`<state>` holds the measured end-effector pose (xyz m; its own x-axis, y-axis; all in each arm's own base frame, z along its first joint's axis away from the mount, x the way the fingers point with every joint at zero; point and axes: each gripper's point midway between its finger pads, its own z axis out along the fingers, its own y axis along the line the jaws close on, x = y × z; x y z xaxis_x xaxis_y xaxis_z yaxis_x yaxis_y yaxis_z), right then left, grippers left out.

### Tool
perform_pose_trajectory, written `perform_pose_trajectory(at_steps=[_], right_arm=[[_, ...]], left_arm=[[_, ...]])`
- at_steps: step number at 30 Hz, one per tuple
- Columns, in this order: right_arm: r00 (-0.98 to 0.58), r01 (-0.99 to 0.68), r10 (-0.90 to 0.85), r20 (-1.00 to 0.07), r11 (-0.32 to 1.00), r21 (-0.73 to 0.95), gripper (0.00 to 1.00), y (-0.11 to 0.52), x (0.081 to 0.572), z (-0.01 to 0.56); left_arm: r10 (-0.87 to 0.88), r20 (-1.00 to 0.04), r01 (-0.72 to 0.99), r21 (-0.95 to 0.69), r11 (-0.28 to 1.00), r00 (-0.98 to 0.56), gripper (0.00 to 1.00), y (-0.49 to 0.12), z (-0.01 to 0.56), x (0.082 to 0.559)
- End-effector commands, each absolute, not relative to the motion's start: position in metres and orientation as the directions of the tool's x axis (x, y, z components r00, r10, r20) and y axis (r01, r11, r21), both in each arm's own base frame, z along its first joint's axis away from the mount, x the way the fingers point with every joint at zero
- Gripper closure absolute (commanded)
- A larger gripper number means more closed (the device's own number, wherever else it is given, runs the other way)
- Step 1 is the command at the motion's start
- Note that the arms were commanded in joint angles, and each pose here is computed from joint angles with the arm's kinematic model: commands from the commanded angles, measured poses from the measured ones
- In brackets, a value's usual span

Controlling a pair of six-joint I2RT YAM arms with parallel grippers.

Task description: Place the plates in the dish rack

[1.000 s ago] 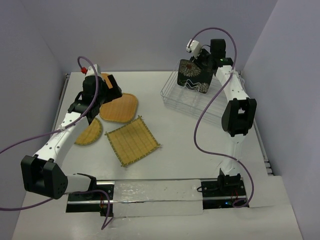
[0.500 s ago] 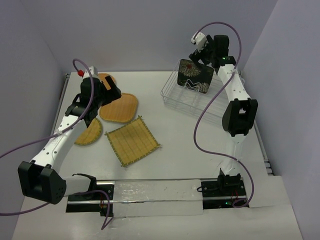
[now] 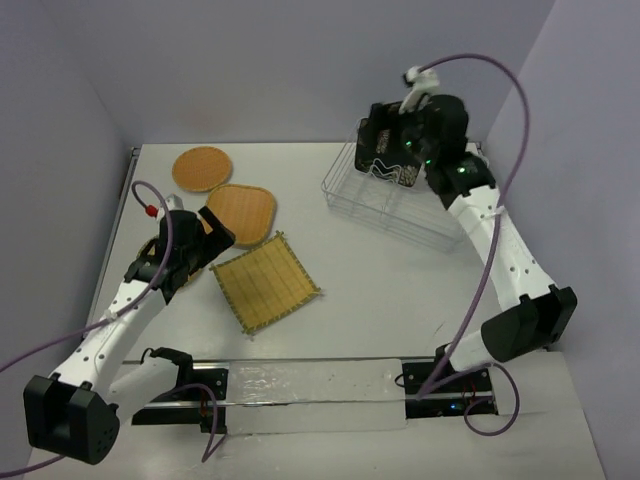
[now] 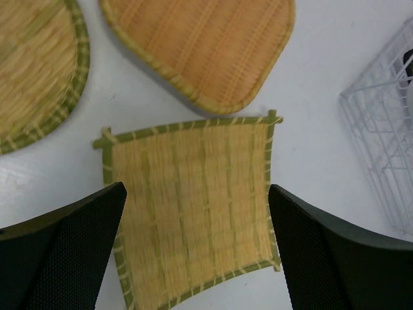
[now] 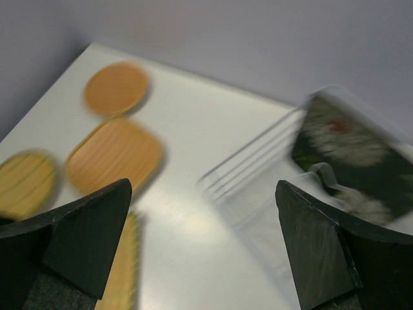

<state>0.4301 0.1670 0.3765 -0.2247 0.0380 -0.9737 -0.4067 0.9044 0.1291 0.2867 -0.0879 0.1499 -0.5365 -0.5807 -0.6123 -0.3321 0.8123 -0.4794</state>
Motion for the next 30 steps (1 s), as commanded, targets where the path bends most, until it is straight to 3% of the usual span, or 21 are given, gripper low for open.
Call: perform_pose_trajectory(at_steps=[1,4,11,19,30], right_arm=[[-0.489,-0.640,-0.045,-0.871,0.697,0.323,0.00,0.269,0.357,0.282],[-0.606,-0.671,-0.125,-0.785,0.610,0.421,0.00,0.299,0.328,0.231],[-0.785,-0.599,-0.268,-0.559,0.558,0.575,0.00,0.333,0.278,0.132],[-0.847,-0.530,-0.328,-0.419,0.586,0.612,0.00,0.342,0.270,0.067],[-0.868,-0.494,-0.372,-0.328,0.588,0.641,0.00,0.349,0.265,0.026]], left_arm=[[-0.664,-0.500,-0.360,-0.575,0.735,-0.556,0.01,-0.101,0.130,0.261],[-0.671,-0.439,-0.361,-0.600,0.714,-0.598,0.01,-0.110,0.107,0.246],[-0.678,-0.340,-0.434,-0.566,0.701,-0.651,0.01,-0.120,0.067,0.225],[-0.681,-0.320,-0.472,-0.529,0.705,-0.659,0.01,-0.120,0.037,0.219],[-0.692,-0.321,-0.467,-0.550,0.692,-0.647,0.02,-0.123,0.026,0.225]])
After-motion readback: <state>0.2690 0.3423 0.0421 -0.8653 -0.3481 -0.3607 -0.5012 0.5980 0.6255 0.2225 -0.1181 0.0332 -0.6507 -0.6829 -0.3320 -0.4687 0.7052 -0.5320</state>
